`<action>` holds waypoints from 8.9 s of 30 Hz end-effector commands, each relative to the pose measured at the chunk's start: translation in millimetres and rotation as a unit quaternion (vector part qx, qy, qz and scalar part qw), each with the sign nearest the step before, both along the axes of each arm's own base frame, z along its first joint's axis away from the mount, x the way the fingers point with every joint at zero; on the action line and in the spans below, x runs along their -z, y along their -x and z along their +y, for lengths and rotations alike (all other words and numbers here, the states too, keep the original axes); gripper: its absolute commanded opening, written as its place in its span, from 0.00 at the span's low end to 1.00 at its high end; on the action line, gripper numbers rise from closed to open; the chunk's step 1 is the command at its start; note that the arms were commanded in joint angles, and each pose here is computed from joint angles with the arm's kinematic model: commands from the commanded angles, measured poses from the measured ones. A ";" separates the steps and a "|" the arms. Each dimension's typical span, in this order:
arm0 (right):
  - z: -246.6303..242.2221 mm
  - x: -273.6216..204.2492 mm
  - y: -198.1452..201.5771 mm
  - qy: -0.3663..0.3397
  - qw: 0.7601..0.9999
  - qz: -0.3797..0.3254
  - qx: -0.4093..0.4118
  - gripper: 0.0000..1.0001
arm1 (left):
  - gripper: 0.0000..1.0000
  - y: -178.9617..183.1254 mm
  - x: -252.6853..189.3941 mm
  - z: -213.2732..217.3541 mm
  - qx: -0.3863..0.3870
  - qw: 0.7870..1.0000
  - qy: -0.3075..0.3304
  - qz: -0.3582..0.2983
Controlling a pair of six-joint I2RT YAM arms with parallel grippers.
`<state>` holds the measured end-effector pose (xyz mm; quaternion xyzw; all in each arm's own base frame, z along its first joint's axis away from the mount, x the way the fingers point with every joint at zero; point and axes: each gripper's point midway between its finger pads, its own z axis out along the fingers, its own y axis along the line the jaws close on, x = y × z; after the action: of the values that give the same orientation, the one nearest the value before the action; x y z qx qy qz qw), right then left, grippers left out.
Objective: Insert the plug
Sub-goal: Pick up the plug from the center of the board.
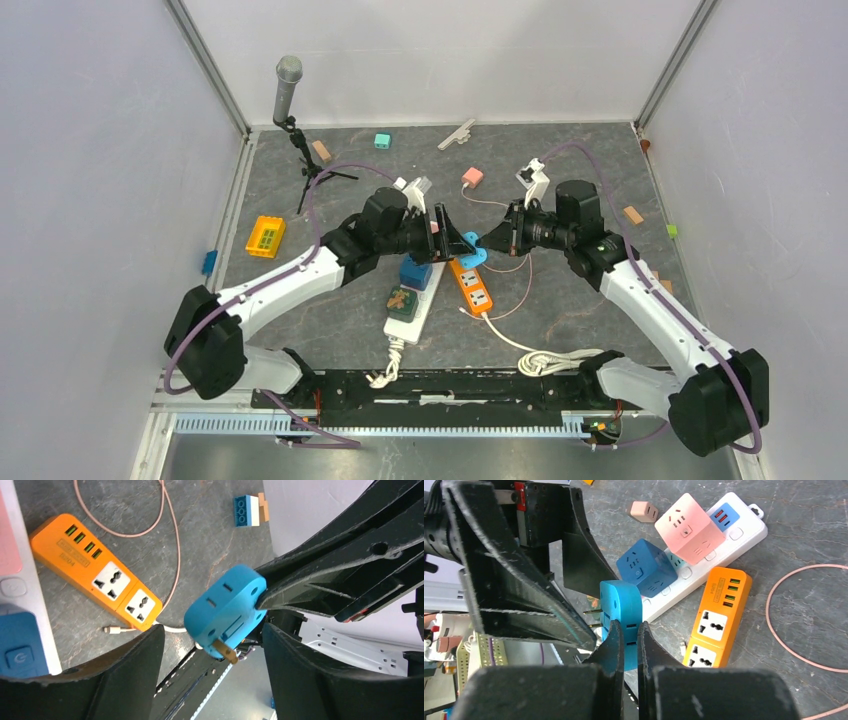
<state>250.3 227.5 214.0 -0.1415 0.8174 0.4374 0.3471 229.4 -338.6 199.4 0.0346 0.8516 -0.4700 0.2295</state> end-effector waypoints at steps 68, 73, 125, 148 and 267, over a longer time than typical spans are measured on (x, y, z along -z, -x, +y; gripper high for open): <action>35.1 -95.3 49.4 -0.197 0.962 -0.075 -0.173 0.00 | 0.89 61.0 -112.7 36.4 0.114 0.940 0.208 -0.245; 35.9 -92.3 50.7 -0.195 0.963 -0.066 -0.175 0.00 | 0.68 60.7 -117.6 26.9 0.133 0.935 0.232 -0.232; 79.7 -47.2 106.0 0.016 0.935 -0.114 -0.336 0.00 | 0.34 113.9 -54.4 44.6 0.365 0.918 0.049 -0.149; 77.5 -130.6 97.2 -0.259 0.940 -0.131 -0.180 0.91 | 0.02 67.0 -159.3 93.5 -0.037 0.926 0.213 -0.311; 81.7 -58.9 110.0 -0.071 0.930 -0.148 -0.329 0.66 | 0.02 98.7 -102.4 48.3 0.225 0.944 0.073 -0.230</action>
<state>140.2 305.7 265.1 -0.4326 0.6495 0.5493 0.2988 141.8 -283.6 276.4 0.3014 0.7494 -0.5038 0.3061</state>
